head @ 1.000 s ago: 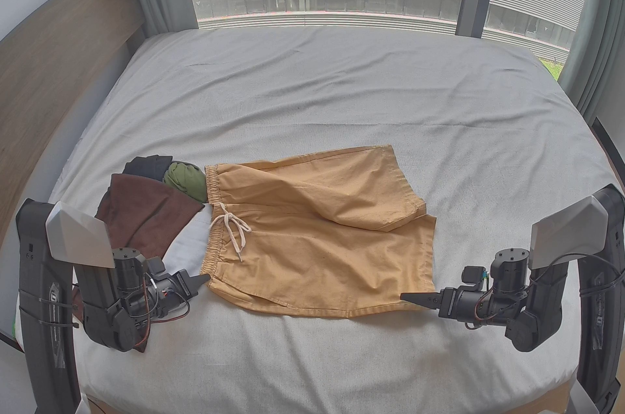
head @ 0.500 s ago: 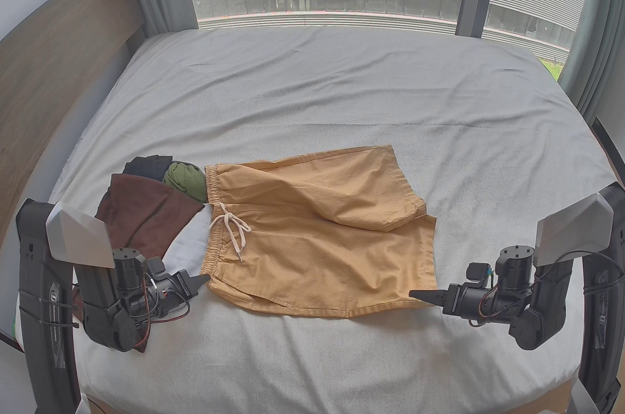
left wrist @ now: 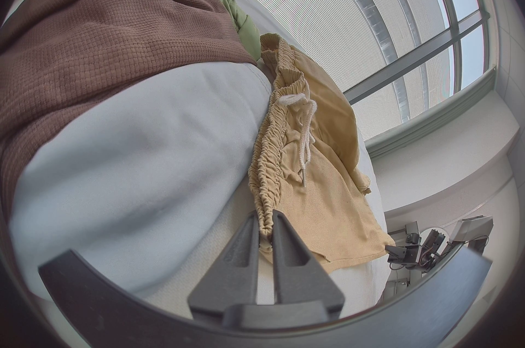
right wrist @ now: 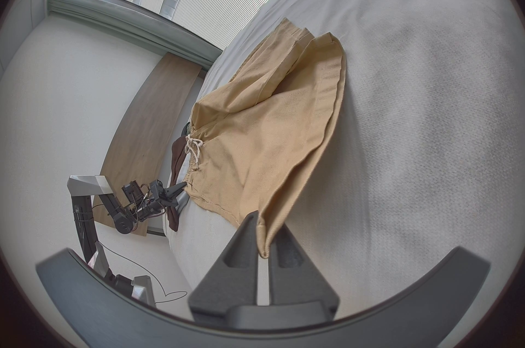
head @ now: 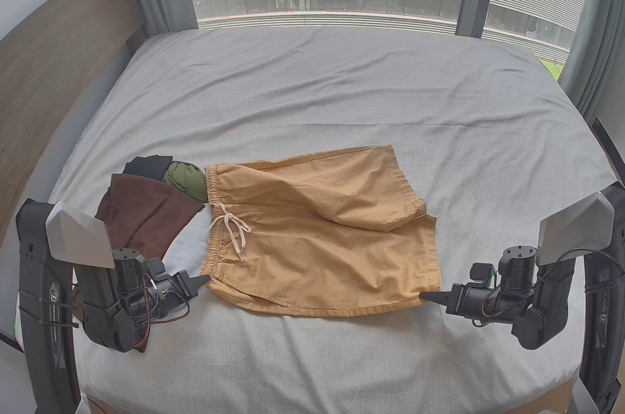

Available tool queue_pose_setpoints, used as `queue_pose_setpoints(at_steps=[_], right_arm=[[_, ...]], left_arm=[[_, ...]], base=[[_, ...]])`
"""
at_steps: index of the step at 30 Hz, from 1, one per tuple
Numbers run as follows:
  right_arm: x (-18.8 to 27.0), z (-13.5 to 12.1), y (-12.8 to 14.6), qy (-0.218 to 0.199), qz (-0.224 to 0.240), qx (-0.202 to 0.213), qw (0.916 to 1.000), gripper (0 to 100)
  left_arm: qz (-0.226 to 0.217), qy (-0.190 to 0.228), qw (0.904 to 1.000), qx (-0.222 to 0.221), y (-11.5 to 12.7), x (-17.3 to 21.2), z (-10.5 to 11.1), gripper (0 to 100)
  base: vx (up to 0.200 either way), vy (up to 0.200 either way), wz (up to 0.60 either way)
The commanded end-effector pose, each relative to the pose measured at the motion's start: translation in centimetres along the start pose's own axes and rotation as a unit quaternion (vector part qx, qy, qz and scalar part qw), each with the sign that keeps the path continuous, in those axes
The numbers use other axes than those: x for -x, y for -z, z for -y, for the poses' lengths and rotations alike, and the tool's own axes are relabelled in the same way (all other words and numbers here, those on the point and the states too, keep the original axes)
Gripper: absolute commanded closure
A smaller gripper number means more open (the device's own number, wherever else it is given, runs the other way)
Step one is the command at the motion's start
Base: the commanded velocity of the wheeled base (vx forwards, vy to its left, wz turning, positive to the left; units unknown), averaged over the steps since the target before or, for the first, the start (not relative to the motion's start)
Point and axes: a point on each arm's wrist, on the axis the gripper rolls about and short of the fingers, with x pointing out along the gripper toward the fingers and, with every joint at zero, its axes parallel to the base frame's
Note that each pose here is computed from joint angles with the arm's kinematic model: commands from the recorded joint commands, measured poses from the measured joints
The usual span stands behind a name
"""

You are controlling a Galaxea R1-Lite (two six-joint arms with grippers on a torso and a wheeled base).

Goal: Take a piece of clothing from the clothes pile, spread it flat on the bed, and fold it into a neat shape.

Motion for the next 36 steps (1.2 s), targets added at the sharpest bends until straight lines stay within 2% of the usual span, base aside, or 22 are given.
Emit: queue_pose_setpoints(at_steps=[1,7,13,21,29,36], right_arm=[[0.7,-0.1,-0.1,0.003,0.002,0.002,1.0000,100],[2.1,-0.4,-0.1,0.012,0.005,0.016,0.9998,100],[3.2,-0.1,0.8,0.027,-0.009,0.021,0.9994,100],[4.3,-0.1,2.4,0.043,-0.039,0.023,0.9981,100],[4.6,0.0,2.9,0.049,-0.049,0.023,0.9974,100],[4.7,0.0,3.4,0.053,-0.060,0.033,0.9963,100]], left_arm=[[-0.008,-0.006,0.9999,0.009,0.3,0.9,0.1,100],[-0.017,-0.004,0.9998,0.011,0.4,3.0,1.4,100],[-0.051,0.012,0.9984,0.022,1.2,5.3,2.4,100],[-0.086,-0.005,0.9962,-0.012,2.9,6.8,2.1,100],[-0.094,-0.024,0.9953,-0.003,3.3,7.4,1.2,100],[-0.104,-0.032,0.9938,-0.020,3.8,7.9,0.6,100]], base=[[0.000,0.000,0.00],[0.000,0.000,0.00],[0.000,0.000,0.00],[0.000,0.000,0.00],[0.000,0.000,0.00],[0.000,0.000,0.00]])
